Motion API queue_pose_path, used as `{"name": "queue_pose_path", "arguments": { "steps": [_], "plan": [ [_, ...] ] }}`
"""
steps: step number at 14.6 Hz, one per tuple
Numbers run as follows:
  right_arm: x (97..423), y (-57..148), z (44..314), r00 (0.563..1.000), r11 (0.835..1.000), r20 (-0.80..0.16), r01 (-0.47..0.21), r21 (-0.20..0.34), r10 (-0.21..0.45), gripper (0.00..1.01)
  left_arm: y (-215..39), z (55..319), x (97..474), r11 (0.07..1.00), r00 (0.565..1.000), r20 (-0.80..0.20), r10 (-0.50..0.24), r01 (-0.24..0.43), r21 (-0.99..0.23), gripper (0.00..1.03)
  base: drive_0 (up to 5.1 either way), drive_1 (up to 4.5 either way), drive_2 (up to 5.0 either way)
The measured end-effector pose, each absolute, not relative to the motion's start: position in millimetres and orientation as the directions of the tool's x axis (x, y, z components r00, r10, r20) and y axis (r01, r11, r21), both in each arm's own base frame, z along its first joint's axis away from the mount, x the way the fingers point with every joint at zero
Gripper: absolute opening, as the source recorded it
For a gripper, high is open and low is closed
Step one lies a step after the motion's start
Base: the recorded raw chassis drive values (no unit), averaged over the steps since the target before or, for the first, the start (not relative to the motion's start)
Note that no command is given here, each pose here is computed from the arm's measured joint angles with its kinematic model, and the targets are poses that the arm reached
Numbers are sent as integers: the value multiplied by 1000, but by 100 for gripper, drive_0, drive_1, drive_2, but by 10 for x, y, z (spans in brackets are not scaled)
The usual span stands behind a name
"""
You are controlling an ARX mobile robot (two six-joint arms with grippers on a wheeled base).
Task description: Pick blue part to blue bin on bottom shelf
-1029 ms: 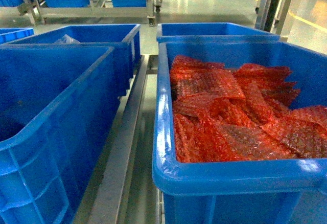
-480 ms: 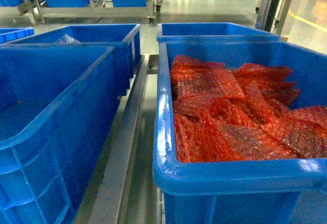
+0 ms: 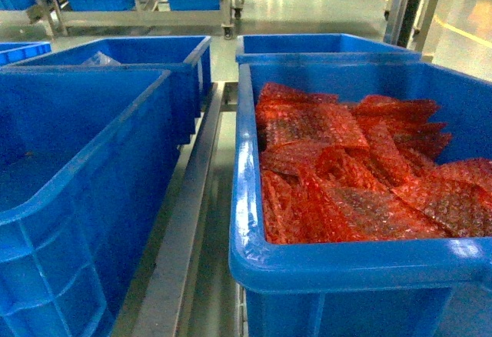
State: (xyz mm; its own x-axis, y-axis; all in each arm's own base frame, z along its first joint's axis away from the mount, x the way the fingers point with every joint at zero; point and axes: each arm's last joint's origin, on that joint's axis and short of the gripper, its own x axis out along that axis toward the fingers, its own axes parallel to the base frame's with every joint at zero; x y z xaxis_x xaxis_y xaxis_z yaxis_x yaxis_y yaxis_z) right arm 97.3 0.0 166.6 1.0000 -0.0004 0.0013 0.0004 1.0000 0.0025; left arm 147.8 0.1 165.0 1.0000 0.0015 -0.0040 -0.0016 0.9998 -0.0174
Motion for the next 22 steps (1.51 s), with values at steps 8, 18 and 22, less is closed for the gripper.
{"name": "queue_pose_path", "arguments": {
  "steps": [8, 18, 22],
  "plan": [
    [973, 0, 1666, 1000, 1000, 1, 0, 2, 0, 98, 1, 1697, 1244, 1000, 1000, 10, 2, -2, -17, 2, 0, 0, 0],
    [973, 0, 1666, 1000, 1000, 2, 0, 2, 0, 98, 1, 1698, 1092, 1000, 1000, 11, 2, -1, -17, 2, 0, 0, 0],
    [973, 0, 1668, 1000, 1000, 3, 0, 2, 0, 98, 1, 1677, 973, 1000, 1000, 6, 3, -3, -16, 2, 0, 0, 0]
  ]
}}
